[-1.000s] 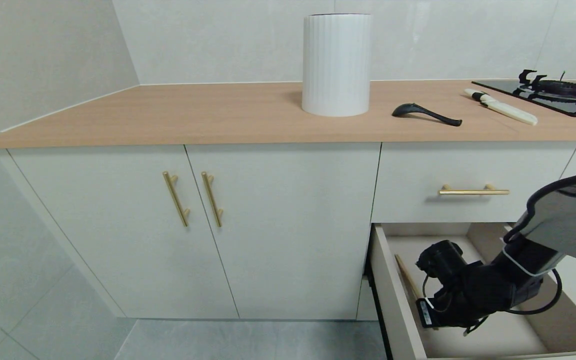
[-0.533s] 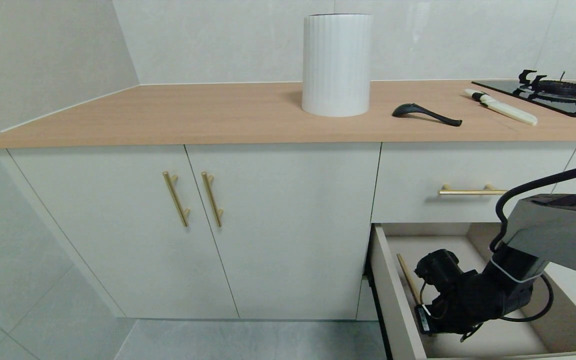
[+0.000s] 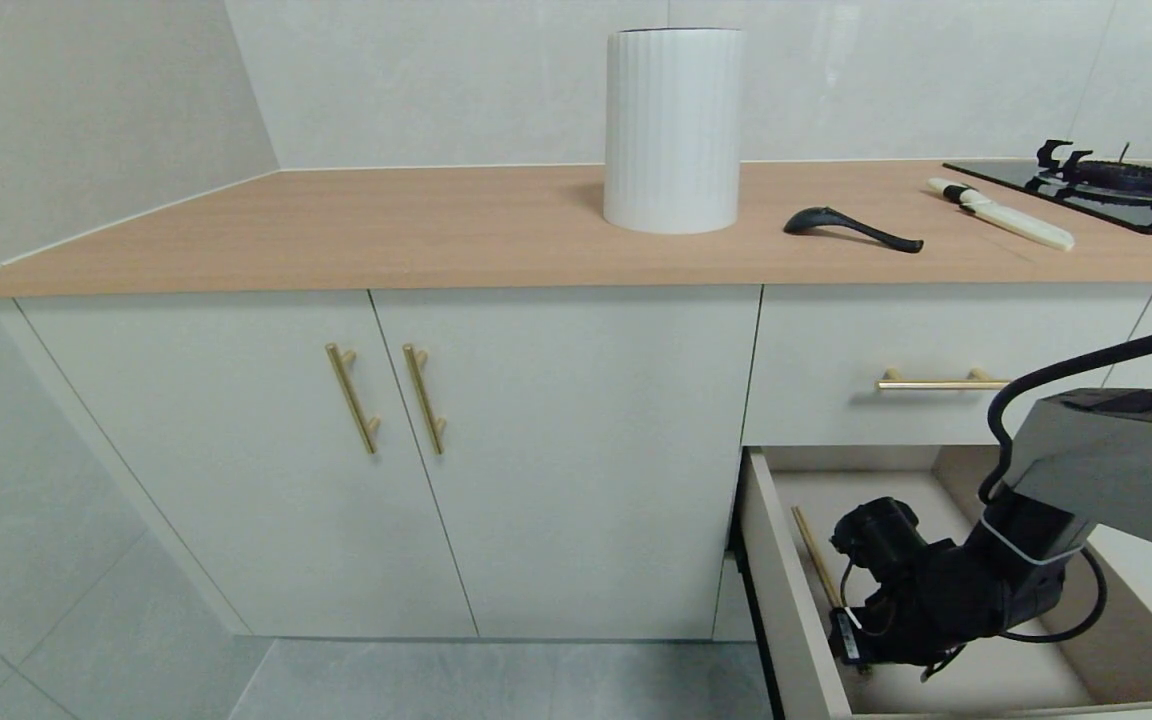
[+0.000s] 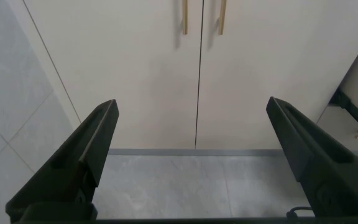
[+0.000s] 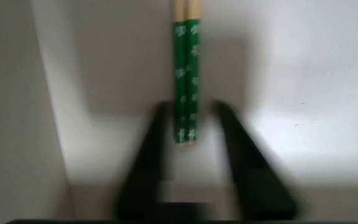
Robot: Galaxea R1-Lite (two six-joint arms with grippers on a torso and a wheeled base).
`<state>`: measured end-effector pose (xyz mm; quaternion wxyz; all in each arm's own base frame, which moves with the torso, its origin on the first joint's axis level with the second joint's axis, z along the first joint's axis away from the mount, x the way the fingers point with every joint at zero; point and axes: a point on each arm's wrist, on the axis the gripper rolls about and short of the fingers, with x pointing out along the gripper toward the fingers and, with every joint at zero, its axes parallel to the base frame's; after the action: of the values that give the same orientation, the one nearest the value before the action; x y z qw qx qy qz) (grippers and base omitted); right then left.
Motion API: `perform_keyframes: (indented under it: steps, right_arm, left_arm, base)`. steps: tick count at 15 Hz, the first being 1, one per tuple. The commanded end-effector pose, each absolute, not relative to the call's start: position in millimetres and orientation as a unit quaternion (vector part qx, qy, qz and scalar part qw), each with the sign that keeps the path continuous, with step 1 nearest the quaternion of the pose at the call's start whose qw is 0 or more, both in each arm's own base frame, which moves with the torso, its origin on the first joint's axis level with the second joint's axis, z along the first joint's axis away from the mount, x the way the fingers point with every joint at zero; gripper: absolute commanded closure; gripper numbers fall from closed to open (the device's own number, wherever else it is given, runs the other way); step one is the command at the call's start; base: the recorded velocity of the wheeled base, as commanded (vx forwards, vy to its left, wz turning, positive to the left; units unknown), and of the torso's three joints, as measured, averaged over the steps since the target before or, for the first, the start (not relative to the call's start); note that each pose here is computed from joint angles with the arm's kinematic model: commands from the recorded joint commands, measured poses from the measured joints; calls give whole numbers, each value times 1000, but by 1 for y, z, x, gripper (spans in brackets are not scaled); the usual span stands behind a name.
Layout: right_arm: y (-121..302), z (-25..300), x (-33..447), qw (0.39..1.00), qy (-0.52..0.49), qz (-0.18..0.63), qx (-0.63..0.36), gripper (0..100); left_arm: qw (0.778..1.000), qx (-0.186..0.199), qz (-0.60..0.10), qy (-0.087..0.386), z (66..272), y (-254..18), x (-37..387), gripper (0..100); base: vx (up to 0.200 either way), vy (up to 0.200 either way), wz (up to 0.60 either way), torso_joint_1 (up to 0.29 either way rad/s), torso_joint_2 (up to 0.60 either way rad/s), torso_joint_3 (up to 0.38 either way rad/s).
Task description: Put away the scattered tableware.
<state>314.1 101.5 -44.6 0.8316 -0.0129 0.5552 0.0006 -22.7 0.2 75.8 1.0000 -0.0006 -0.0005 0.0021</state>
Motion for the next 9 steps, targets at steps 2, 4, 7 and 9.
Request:
perform_keyframes:
  steps: [2, 4, 7, 9]
  right_arm:
    - [102, -45, 314, 831, 556, 1, -13, 0]
    - [102, -31, 312, 840, 543, 3, -9, 0]
    - [96, 16, 295, 865, 501, 20, -1, 0]
    - [90, 44, 281, 882, 470, 34, -9, 0]
  left_arm:
    - [1000, -2, 2, 0, 76, 0, -23, 0]
    - [1000, -1, 2, -1, 76, 0, -23, 0]
    - [1000, -1, 2, 0, 76, 0, -23, 0]
    - [1000, -1, 2, -1, 76, 0, -23, 0]
  base:
    - [0, 0, 0, 0, 0, 0]
    - [0, 0, 0, 0, 0, 0]
    - [0, 0, 0, 0, 0, 0]
    - [0, 0, 0, 0, 0, 0]
